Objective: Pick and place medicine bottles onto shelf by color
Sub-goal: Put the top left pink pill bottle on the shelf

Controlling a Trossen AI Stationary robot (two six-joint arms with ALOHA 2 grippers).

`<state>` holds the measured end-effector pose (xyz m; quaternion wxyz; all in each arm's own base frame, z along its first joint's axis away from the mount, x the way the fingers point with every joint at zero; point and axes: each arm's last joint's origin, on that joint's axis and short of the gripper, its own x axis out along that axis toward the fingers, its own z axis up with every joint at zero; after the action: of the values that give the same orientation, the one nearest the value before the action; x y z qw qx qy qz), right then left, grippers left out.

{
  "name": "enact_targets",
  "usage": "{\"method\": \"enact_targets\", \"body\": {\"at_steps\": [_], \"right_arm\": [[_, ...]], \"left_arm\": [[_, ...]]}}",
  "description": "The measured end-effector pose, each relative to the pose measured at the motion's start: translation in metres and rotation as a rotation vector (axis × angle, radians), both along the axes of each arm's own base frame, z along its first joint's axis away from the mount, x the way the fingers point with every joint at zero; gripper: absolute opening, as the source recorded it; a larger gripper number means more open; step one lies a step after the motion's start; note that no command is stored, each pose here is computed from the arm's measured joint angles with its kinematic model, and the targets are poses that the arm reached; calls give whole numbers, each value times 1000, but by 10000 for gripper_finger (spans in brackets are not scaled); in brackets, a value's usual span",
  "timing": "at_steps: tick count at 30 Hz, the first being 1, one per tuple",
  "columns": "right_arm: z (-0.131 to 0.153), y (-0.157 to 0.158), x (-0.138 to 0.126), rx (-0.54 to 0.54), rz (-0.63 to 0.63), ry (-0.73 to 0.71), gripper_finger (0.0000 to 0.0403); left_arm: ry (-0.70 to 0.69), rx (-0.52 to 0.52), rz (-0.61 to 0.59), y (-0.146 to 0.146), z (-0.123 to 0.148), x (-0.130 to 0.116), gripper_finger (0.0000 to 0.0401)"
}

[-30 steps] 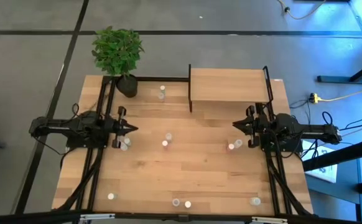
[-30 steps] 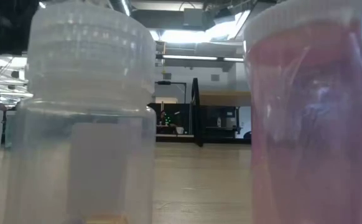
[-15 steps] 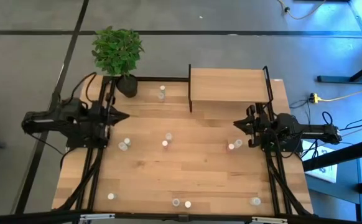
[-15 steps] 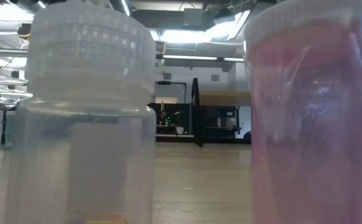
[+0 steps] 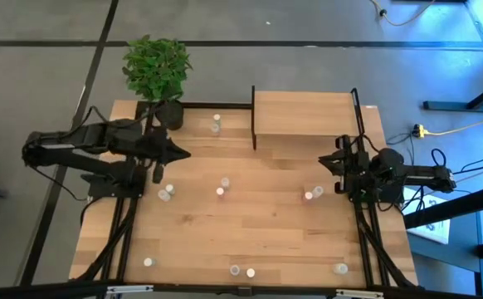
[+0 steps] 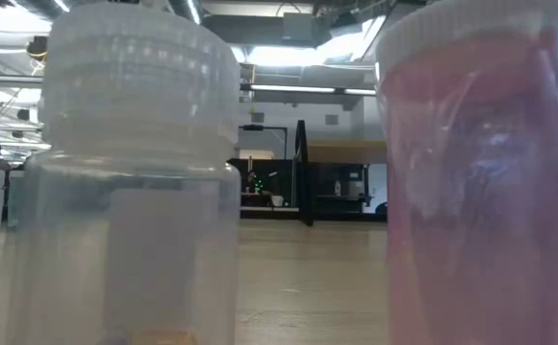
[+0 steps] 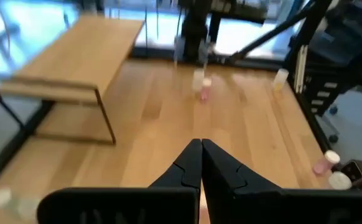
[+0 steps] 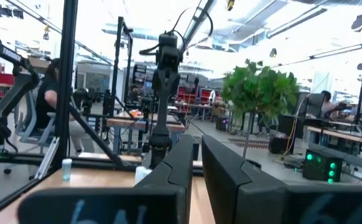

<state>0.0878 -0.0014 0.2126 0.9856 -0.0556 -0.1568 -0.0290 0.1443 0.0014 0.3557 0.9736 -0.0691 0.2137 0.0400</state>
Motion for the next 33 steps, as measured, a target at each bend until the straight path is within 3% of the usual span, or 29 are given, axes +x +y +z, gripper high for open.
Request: {"method": "enact_targets", "body": {"at_steps": [6,14,19,25,28,33], "right_arm": [[20,0,-5,5,2,43,39],[56,0,3,94,22,213,39],[70,0,20,150,19,403,39],[77,-1,34,282,-35,595,39],[76,-1,38,252,-34,624,39],[76,4,40,199,136,637,39]], "left_arm": [[184,-46,22,0,6,12,0],[293,-66,9,-3,0,12,0],[315,-135,34,-7,-1,11,0],[309,-148,-12,-12,-1,11,0],[289,-149,-15,-12,1,12,0],[258,-146,-11,-12,3,14,0]]}}
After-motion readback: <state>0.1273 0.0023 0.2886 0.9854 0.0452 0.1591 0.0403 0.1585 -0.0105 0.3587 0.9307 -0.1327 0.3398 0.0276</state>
